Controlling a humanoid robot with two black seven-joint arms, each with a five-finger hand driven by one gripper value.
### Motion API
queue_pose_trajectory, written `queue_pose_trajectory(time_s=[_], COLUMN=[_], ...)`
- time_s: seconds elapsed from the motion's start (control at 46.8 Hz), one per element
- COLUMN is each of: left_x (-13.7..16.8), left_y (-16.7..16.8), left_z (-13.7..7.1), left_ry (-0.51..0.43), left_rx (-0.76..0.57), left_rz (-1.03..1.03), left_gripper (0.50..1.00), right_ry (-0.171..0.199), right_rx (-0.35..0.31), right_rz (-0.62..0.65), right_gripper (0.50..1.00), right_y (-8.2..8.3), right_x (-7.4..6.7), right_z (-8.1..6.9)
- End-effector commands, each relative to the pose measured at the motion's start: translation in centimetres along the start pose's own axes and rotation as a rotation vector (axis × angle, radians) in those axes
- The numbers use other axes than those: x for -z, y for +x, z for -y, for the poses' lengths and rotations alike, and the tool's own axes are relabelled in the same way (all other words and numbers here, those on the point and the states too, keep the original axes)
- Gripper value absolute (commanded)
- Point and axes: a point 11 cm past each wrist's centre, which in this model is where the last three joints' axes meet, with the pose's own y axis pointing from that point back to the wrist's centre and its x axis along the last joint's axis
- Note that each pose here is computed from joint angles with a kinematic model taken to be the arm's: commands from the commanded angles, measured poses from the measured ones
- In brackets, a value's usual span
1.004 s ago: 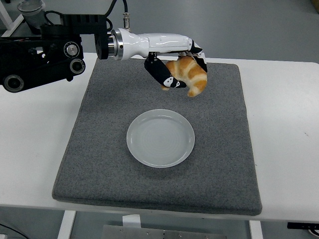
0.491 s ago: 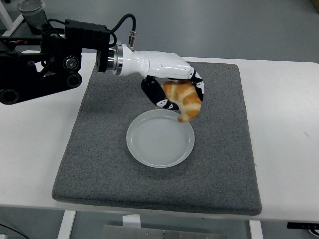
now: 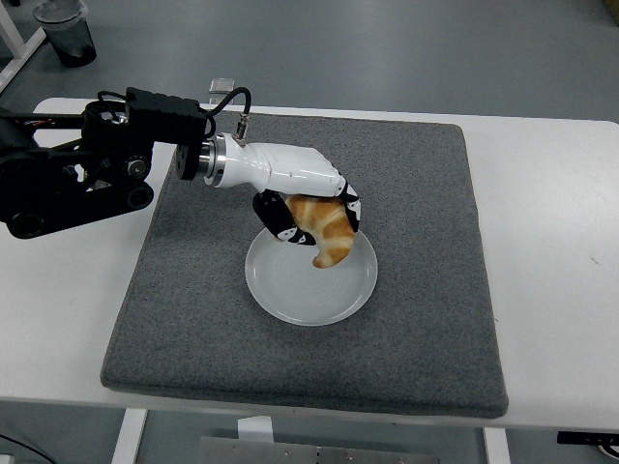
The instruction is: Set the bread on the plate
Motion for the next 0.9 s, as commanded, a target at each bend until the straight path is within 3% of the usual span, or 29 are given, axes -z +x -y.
queue_pose_trajectory(time_s=[0.0,0.278,0.876], left_x=[0.4,1.4,1.6], left_y=[-0.6,-3.4,-6.1], left_z=[0.0,0.3,2.4], left_ry=[0.012,0.036,0.035], left_rx=[0.009,0.052,0.089], left_rz=[-0.002,0.001,-0.005], left_gripper=[0.5,0.5,0.5], right_ry=[0.0,-0.001,0.0], right_rx=[0.0,0.0,0.0], right_rz=[0.0,0.0,0.0], right_gripper=[0.932,0.932,0.93], right_y=[0.0,0.0,0.0], right_x=[0.0,0.0,0.0], right_z=[0.0,0.0,0.0])
